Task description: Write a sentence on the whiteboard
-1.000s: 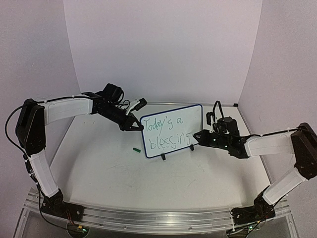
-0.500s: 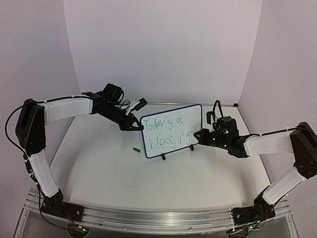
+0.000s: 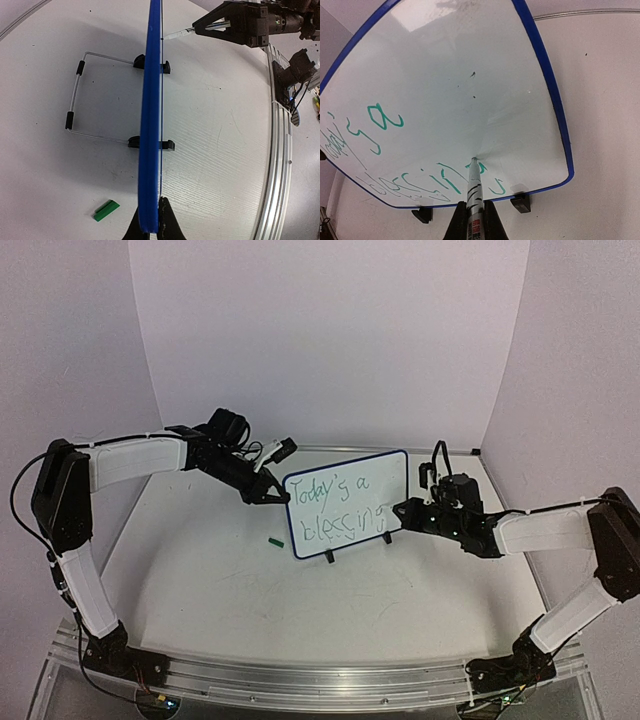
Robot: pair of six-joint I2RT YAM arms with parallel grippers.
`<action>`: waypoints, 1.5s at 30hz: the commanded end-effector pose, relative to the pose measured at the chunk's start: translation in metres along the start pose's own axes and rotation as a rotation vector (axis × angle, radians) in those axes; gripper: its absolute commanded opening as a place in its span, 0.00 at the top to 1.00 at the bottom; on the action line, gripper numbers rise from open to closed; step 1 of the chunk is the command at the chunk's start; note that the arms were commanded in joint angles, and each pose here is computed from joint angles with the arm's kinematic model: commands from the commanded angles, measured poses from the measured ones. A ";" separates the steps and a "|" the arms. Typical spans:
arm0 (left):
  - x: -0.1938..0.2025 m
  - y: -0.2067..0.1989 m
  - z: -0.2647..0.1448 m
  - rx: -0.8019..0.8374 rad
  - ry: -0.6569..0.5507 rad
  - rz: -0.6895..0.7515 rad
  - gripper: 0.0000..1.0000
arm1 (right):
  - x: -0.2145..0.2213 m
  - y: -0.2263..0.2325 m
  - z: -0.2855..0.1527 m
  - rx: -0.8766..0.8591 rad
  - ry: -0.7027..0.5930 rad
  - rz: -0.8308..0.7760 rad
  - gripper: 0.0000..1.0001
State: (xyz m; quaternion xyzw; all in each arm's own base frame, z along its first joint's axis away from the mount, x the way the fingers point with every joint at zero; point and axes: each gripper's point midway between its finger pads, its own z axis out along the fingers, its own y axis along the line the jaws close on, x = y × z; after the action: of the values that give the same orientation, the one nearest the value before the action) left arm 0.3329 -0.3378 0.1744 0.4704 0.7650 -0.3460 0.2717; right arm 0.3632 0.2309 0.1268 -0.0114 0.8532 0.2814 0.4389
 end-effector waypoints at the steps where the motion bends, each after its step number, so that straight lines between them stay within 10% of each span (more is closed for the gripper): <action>1: -0.002 0.003 -0.006 -0.040 0.003 0.042 1.00 | -0.002 -0.003 0.002 0.008 -0.021 0.013 1.00; 45: -0.003 0.002 -0.007 -0.040 0.000 0.043 1.00 | 0.017 -0.029 0.004 0.094 -0.005 0.027 1.00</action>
State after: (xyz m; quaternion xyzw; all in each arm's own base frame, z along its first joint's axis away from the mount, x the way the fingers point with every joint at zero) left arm 0.3330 -0.3377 0.1743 0.4704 0.7651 -0.3456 0.2717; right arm 0.3486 0.2087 0.0825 0.0118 0.8805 0.2369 0.4105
